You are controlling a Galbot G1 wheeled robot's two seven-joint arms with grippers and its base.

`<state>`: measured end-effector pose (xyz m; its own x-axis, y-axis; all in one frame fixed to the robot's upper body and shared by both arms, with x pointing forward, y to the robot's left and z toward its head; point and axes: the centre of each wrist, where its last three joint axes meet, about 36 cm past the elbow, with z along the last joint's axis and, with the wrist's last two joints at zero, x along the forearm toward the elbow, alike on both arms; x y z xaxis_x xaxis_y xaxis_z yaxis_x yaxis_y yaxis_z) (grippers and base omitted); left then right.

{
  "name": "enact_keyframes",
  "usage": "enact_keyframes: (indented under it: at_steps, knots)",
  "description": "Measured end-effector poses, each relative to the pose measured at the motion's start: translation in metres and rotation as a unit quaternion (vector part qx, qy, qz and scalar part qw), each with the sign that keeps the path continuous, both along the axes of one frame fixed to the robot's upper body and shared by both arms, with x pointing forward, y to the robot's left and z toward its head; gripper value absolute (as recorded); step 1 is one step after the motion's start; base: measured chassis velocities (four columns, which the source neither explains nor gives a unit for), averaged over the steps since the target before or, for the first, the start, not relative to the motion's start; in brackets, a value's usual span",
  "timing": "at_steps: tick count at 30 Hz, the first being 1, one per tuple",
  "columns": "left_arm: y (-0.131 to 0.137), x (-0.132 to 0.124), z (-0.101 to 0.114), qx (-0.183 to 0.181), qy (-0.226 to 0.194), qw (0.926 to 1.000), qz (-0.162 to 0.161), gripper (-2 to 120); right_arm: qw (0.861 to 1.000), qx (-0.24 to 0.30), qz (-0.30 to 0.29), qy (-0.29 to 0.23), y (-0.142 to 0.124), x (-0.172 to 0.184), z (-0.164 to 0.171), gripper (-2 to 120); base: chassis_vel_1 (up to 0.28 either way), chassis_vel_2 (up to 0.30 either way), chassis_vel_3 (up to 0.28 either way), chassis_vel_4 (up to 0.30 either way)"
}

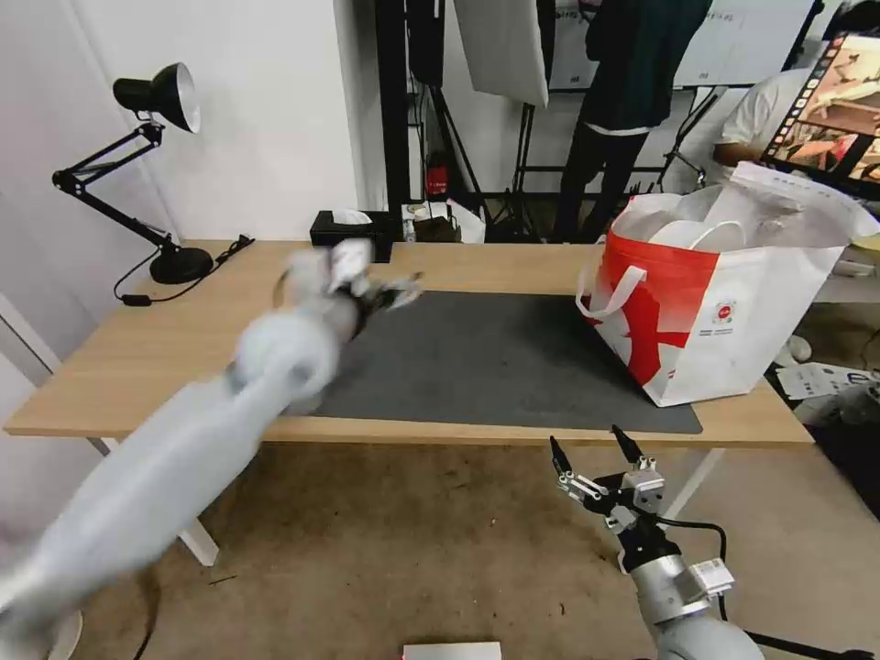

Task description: Pick up the trash from the table and place it into the takeout bag.

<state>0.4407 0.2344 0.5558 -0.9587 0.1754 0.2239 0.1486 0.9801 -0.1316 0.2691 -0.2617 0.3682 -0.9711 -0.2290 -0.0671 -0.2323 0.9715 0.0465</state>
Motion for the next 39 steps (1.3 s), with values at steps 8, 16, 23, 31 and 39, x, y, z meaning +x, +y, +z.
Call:
enact_keyframes:
  at_steps: [8,16,23,31,39]
  knots:
    - [0.037,-0.093,-0.066,0.059,-0.06,0.9909,0.105,100,1.0,0.0,0.0,0.0,0.0,0.0,0.0,100,0.0,0.0,0.0,0.0]
    - [0.057,-0.152,-0.134,0.073,-0.132,0.9816,0.118,100,1.0,0.0,0.0,0.0,0.0,0.0,0.0,100,0.0,0.0,0.0,0.0]
    - [0.058,-0.166,-0.167,0.056,-0.144,0.9824,0.105,100,1.0,0.0,0.0,0.0,0.0,0.0,0.0,100,0.0,0.0,0.0,0.0]
    - [0.057,-0.164,-0.167,0.052,-0.144,0.9827,0.105,100,1.0,0.0,0.0,0.0,0.0,0.0,0.0,100,0.0,0.0,0.0,0.0]
    - [0.056,-0.163,-0.166,0.05,-0.142,0.983,0.106,100,1.0,0.0,0.0,0.0,0.0,0.0,0.0,100,0.0,0.0,0.0,0.0]
